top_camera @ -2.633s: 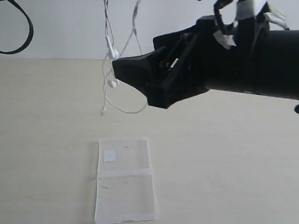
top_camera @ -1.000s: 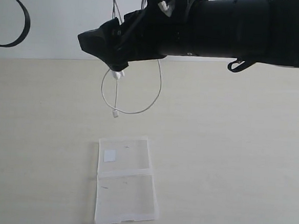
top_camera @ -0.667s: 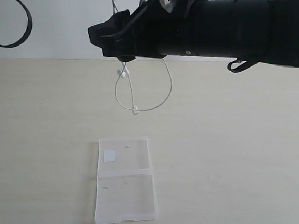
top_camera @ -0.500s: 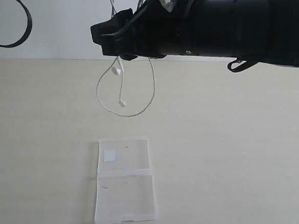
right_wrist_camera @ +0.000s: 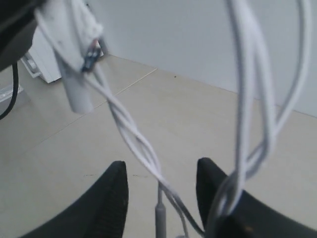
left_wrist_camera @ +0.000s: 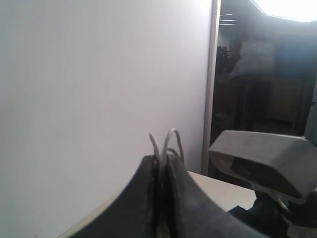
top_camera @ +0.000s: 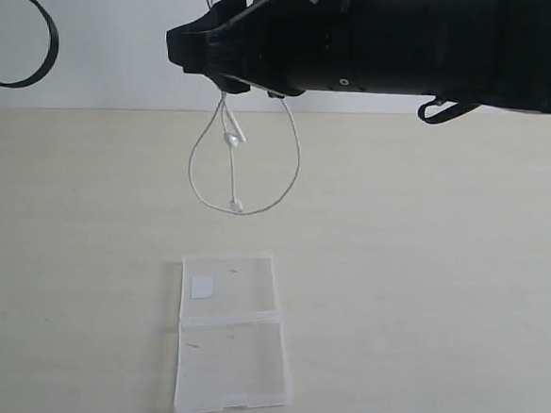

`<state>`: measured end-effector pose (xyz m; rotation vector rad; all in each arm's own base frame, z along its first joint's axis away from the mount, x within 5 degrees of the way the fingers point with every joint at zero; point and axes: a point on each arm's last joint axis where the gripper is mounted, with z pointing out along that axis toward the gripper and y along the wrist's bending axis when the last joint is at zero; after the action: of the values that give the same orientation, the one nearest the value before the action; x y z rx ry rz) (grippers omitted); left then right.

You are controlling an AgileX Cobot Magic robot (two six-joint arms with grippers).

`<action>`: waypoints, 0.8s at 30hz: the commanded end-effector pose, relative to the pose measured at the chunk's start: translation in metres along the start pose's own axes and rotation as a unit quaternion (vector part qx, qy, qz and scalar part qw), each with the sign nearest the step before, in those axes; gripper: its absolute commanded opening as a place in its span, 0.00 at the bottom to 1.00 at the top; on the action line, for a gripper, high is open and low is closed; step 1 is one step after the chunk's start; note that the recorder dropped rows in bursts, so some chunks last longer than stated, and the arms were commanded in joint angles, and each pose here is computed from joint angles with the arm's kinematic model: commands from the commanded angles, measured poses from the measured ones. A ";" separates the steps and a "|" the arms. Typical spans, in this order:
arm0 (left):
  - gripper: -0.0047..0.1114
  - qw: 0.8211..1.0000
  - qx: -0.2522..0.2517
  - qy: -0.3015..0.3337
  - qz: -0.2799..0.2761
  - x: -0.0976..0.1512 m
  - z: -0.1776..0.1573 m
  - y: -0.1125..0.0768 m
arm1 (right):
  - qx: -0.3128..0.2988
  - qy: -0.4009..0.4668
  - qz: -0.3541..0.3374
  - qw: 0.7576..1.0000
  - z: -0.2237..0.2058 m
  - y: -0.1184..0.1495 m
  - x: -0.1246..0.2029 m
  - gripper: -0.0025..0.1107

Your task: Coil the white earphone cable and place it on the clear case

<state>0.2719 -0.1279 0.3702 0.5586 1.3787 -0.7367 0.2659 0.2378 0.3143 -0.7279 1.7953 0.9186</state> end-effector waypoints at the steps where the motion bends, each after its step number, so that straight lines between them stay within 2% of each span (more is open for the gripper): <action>1: 0.04 1.000 0.004 -0.010 -0.018 -0.002 0.000 -0.001 | 0.000 -0.005 0.003 1.000 0.000 0.001 -0.004 0.29; 4: 0.04 1.000 0.004 -0.011 -0.019 -0.002 0.000 -0.001 | 0.000 -0.007 0.002 1.000 0.000 0.001 -0.005 0.11; 5: 0.04 1.000 0.003 -0.010 -0.019 -0.002 0.000 -0.001 | 0.000 -0.007 0.002 1.000 0.000 0.001 -0.005 0.02; 15: 0.04 0.999 -0.030 0.004 -0.015 -0.003 -0.004 0.003 | 0.049 0.024 0.015 0.998 -0.001 -0.008 0.001 0.02; 24: 0.04 0.989 -0.130 0.065 -0.010 0.005 -0.012 0.018 | 0.083 0.064 -0.045 0.993 -0.014 -0.008 0.000 0.02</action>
<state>0.2789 -0.1145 0.3602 0.4488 1.5447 -0.5722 0.2682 0.2263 0.3124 -0.7324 1.9108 0.7345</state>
